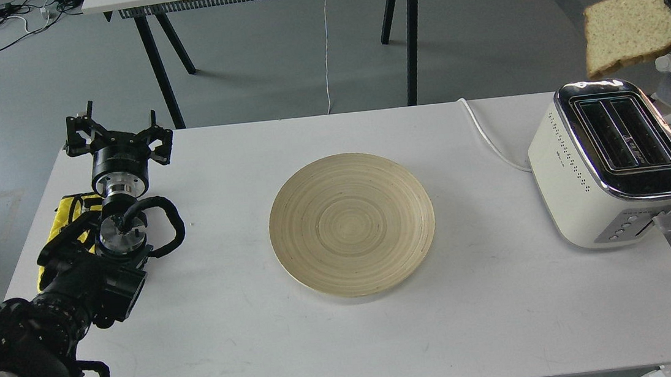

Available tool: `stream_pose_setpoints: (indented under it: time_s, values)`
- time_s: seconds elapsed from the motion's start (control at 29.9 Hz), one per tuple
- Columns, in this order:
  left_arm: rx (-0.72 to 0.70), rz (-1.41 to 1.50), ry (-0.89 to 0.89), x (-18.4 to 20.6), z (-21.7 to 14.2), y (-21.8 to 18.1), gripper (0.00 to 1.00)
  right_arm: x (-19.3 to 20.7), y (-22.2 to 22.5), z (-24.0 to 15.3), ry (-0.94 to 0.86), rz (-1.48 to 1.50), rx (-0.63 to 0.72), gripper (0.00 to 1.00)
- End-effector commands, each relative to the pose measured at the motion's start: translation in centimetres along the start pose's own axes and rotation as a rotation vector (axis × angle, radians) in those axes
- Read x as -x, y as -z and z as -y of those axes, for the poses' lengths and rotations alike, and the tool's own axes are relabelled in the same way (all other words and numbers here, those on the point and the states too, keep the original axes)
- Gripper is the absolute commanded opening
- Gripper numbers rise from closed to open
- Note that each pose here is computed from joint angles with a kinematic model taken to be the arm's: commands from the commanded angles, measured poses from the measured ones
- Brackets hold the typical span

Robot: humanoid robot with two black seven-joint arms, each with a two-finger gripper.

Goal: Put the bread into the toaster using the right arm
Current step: 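Lift the bread with the right gripper and carry it above the toaster, then lower the bread into the toaster slot with the right gripper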

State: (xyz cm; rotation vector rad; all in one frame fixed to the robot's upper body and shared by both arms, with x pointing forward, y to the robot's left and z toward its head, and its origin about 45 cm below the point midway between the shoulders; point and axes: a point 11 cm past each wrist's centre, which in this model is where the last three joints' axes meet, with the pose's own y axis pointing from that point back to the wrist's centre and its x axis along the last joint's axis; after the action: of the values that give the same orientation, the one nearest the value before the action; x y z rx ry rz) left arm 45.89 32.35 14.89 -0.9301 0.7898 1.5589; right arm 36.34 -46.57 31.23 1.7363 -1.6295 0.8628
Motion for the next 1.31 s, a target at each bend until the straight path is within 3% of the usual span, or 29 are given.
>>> stream_pose_setpoints:
  time_s: [0.0, 0.57, 1.27]
  values:
    - [0.000, 0.000, 0.000, 0.0, 0.0, 0.0, 1.00, 0.3, -1.8, -1.6, 0.063, -0.083, 0.043, 0.06]
    - [0.000, 0.000, 0.001, 0.1, 0.0, 0.0, 1.00, 1.3, -5.1, -3.2, 0.134, -0.169, 0.126, 0.05]
    - [0.000, 0.000, 0.000, 0.0, 0.0, 0.0, 1.00, 2.1, -4.4, -2.7, 0.146, -0.161, 0.100, 0.05]
